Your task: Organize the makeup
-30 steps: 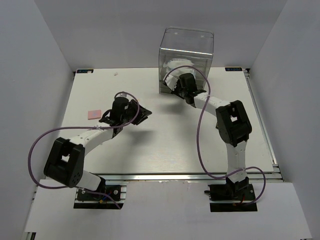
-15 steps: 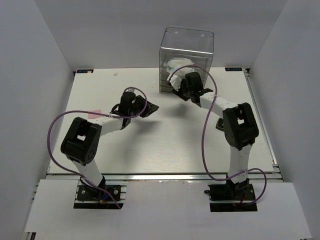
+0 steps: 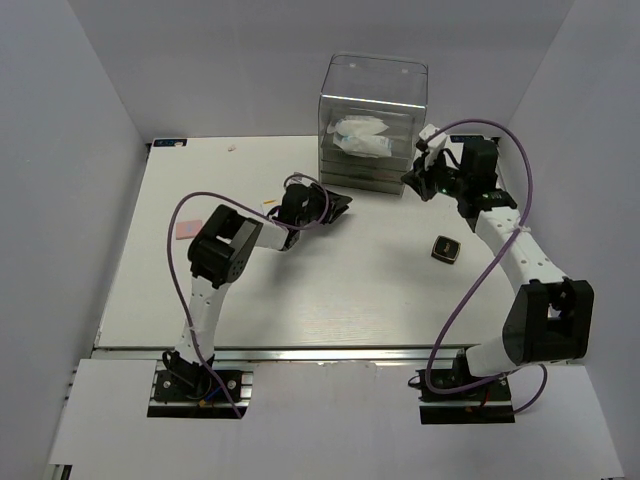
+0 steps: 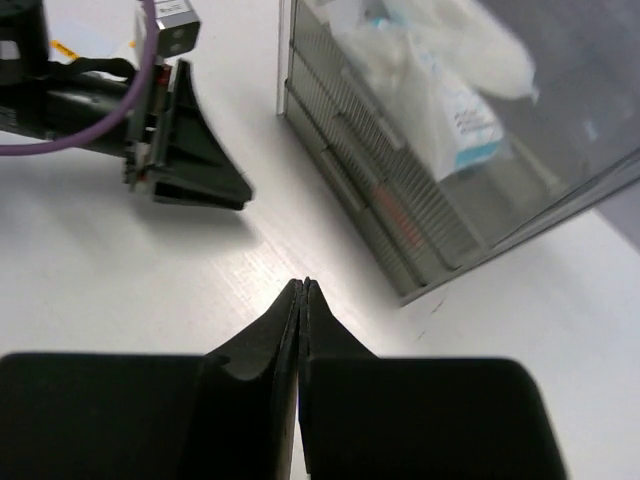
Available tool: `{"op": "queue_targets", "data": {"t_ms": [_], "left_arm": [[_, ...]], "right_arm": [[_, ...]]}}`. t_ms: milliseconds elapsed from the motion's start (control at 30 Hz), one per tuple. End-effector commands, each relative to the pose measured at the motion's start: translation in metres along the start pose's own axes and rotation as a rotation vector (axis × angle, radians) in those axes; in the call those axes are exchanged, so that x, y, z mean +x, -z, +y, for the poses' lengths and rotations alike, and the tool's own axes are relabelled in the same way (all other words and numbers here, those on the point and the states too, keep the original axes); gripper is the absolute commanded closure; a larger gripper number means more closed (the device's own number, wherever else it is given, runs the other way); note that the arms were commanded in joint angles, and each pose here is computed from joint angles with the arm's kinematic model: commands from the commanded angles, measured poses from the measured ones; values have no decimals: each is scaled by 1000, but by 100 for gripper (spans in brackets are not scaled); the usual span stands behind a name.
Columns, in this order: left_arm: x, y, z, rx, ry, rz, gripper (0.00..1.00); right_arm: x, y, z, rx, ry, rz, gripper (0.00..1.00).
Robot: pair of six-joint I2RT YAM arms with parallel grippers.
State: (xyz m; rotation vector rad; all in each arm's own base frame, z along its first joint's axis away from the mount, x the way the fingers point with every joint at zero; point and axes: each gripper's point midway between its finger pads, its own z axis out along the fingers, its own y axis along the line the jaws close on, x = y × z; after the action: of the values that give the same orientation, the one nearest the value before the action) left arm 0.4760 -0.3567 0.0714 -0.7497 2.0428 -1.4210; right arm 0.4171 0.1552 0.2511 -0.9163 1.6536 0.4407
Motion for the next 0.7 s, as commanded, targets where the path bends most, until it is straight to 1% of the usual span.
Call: {"op": "queue_targets", "data": {"t_ms": [0, 67, 100, 167, 300, 333, 400, 467, 667], "left_arm": [[-23, -15, -44, 176, 60, -94, 56], [-27, -25, -52, 205, 88, -96, 52], [-28, -31, -45, 193, 94, -102, 51], [-30, -39, -48, 195, 94, -113, 49], [-37, -50, -42, 208, 134, -157, 49], [-41, -53, -35, 200, 141, -177, 49], [-43, -59, -37, 211, 143, -184, 49], [-43, -64, -30, 201, 150, -182, 49], [-46, -70, -22, 200, 178, -196, 49]], "right_arm": [[3, 9, 11, -39, -90, -25, 100], [8, 16, 4, -18, -108, -21, 100], [11, 19, 4, -15, -116, -18, 100], [15, 23, -2, 0, -130, -14, 100], [22, 30, -7, 18, -157, -3, 100], [25, 32, -9, 24, -163, 1, 100], [27, 34, -9, 27, -169, 8, 100], [32, 35, -9, 30, -173, 17, 100], [42, 36, -5, 24, -189, 34, 100]]}}
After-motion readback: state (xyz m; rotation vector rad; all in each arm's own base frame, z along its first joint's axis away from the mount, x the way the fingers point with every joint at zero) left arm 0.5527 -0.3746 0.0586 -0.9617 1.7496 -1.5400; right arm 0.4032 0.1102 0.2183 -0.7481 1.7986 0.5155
